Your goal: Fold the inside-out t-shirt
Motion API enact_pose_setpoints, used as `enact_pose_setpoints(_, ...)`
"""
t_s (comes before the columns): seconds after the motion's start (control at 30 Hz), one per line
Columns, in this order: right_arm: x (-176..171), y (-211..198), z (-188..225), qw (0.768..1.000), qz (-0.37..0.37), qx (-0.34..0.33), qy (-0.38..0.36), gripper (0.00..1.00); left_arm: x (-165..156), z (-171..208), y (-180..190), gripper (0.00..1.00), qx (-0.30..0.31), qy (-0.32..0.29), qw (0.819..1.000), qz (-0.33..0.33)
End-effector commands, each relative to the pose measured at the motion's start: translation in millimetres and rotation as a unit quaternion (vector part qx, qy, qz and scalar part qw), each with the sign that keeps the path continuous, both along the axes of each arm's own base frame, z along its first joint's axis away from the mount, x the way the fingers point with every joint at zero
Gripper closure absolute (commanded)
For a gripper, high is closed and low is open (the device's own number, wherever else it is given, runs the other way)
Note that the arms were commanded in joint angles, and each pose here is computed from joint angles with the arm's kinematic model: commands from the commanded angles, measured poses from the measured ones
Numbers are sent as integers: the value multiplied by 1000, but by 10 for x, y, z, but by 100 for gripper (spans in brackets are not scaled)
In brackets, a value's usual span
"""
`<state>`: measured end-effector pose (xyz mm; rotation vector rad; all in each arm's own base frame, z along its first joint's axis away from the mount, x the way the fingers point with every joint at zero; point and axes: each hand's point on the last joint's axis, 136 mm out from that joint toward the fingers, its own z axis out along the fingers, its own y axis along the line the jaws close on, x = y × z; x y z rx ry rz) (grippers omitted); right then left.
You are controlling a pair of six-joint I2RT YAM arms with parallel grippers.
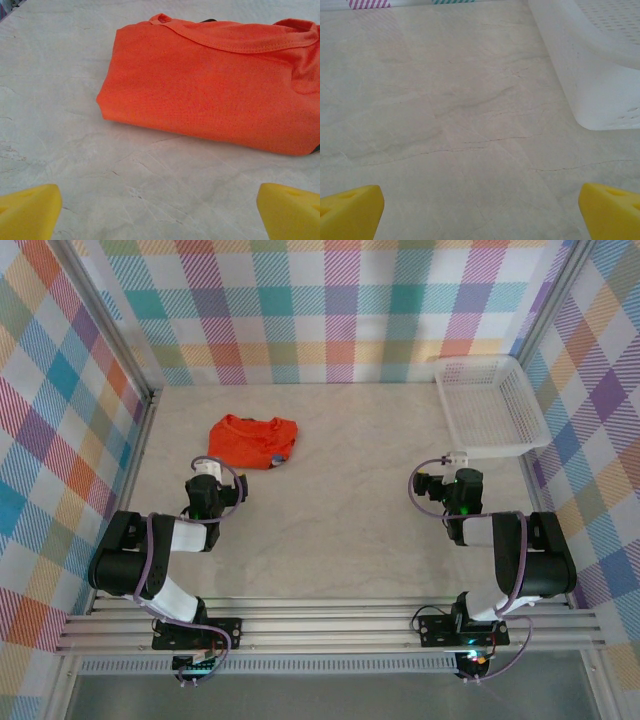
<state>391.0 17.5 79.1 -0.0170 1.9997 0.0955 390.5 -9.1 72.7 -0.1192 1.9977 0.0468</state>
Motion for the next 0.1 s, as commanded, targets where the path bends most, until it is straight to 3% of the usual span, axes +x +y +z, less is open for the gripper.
enact_pose_setpoints(0.0,77,26,121,1000,8,8,-24,0,58,76,6,0,2,-12,1000,-4)
enact_pose_setpoints(0.07,68,23,131,1000,7,8,-26,0,62,80,5,0,1,-12,1000,-4)
